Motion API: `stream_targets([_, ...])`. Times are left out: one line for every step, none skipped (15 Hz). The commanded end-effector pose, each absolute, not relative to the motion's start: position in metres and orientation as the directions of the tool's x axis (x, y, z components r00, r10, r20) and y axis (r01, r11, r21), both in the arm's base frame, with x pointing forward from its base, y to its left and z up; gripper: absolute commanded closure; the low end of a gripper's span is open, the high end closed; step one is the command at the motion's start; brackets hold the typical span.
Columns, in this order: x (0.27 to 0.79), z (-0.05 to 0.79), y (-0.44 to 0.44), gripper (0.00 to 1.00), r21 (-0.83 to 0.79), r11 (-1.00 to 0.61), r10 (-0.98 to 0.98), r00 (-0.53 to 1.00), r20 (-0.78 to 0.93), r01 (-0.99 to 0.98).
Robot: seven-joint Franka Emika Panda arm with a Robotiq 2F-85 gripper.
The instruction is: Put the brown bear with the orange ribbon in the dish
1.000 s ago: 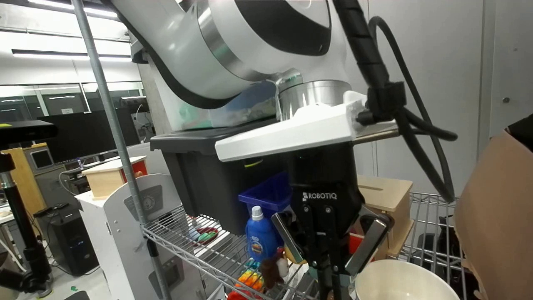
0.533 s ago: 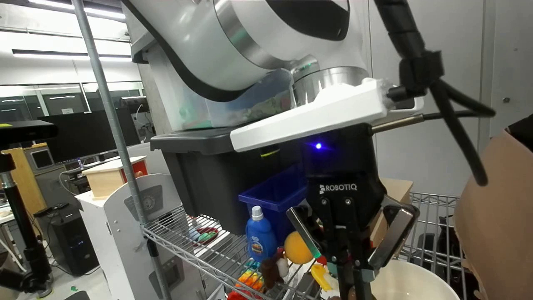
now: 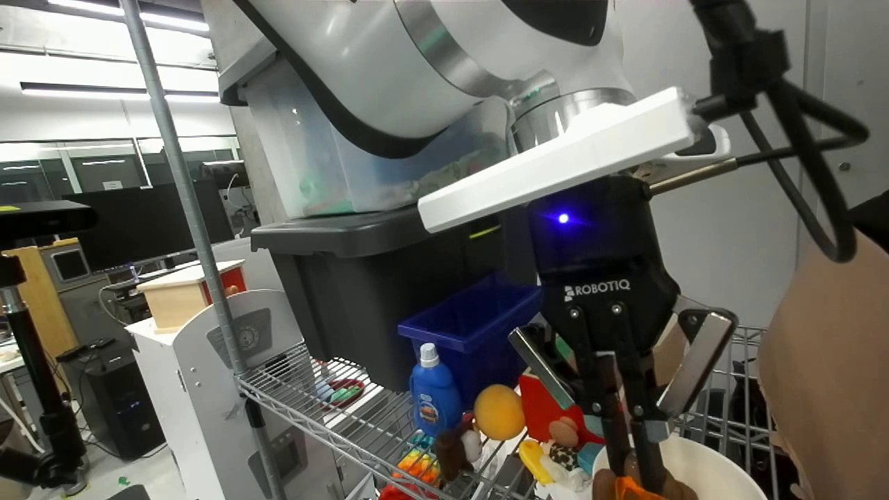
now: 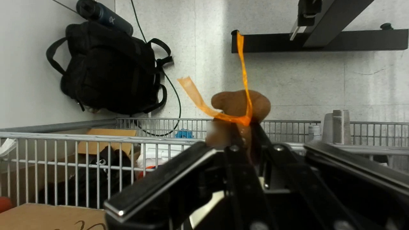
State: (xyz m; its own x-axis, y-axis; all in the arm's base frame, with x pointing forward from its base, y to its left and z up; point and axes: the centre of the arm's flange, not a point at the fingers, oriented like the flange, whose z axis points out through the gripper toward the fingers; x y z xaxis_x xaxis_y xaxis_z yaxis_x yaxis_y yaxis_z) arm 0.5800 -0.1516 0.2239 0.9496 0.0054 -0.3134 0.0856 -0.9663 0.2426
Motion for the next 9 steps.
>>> stream_targets([0.593,0.226,-0.165,0.97,0.283,-0.952,0.02,0.947,-0.319,0.116])
stream_targets([0.596,0.225,-0.167,0.97,0.279,-0.953,0.025,0.948,-0.316,0.118])
stream_targets([0.599,0.223,-0.169,0.97,0.278,-0.953,0.03,0.949,-0.313,0.121])
stream_targets([0.601,0.222,-0.169,0.97,0.277,-0.953,0.033,0.95,-0.311,0.123])
stream_targets([0.604,0.222,-0.17,0.97,0.276,-0.953,0.035,0.95,-0.309,0.125])
stream_targets([0.606,0.222,-0.171,0.97,0.275,-0.953,0.038,0.951,-0.307,0.127])
stream_targets([0.607,0.222,-0.171,0.97,0.275,-0.953,0.04,0.952,-0.305,0.128])
stream_targets([0.609,0.223,-0.173,0.97,0.274,-0.953,0.042,0.953,-0.3,0.128])
stream_targets([0.611,0.223,-0.173,0.97,0.274,-0.953,0.044,0.954,-0.297,0.129])
